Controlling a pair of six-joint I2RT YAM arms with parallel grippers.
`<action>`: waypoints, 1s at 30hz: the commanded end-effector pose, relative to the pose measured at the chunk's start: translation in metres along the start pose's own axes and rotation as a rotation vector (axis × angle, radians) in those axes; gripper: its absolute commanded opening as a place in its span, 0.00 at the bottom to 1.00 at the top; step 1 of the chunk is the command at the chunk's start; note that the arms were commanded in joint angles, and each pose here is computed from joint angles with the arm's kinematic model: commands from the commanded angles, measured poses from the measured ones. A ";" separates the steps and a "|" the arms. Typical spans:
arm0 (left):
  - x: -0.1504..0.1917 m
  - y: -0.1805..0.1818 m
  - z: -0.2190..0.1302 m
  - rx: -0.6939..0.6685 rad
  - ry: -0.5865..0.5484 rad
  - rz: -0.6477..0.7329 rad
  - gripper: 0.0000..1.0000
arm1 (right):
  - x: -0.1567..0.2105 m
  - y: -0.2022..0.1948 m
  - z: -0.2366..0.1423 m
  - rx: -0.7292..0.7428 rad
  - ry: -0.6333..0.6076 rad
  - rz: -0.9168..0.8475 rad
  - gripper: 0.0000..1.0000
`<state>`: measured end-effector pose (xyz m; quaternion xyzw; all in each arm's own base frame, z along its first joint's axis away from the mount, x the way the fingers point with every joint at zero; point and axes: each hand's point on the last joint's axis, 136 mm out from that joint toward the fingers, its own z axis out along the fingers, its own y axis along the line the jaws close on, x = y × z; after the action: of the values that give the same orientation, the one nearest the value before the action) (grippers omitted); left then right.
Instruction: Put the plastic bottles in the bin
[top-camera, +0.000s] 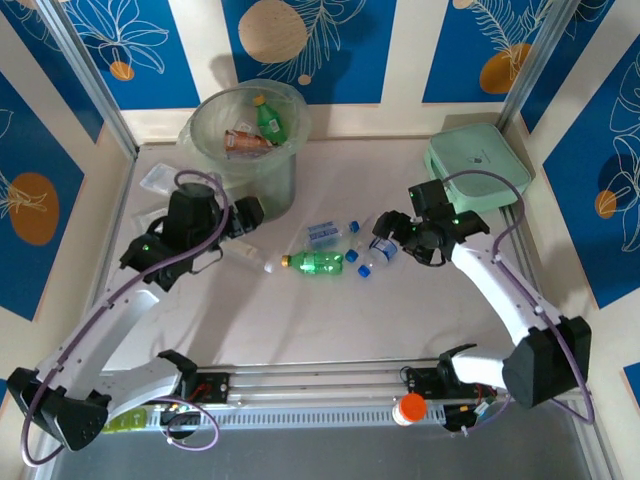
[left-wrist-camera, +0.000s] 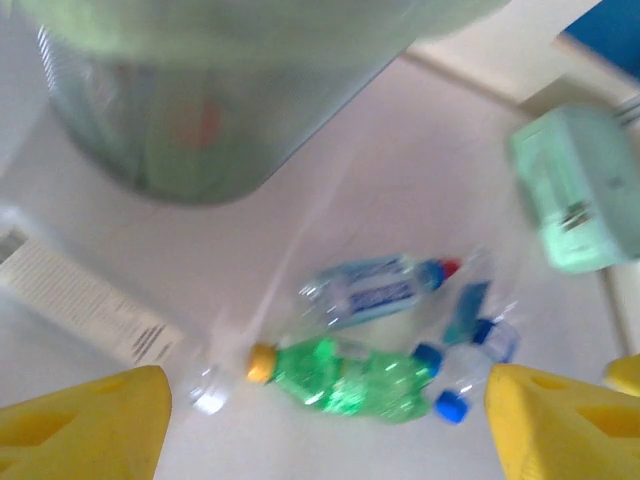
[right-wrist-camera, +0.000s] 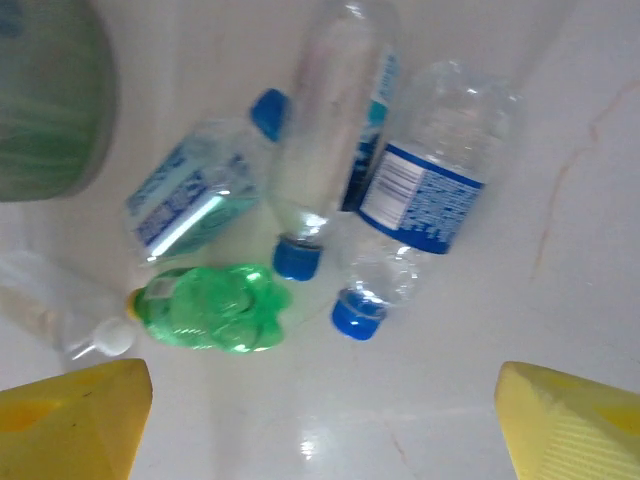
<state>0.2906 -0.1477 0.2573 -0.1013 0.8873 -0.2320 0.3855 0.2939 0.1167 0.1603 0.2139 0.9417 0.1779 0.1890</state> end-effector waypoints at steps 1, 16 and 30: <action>0.030 0.028 0.006 -0.057 0.046 0.038 0.83 | -0.010 -0.008 0.016 0.043 -0.012 0.072 0.86; 0.088 0.038 0.031 0.063 0.157 -0.041 0.86 | -0.020 -0.037 0.089 0.217 0.094 0.171 0.79; 0.102 0.025 0.040 0.115 0.205 -0.011 0.84 | -0.021 -0.050 0.120 0.248 0.117 0.154 0.77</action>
<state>0.2505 -0.1679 0.1543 -0.0732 0.9102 -0.2798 0.2964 0.3429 0.1005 0.0400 0.2948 0.9472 0.0928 0.0847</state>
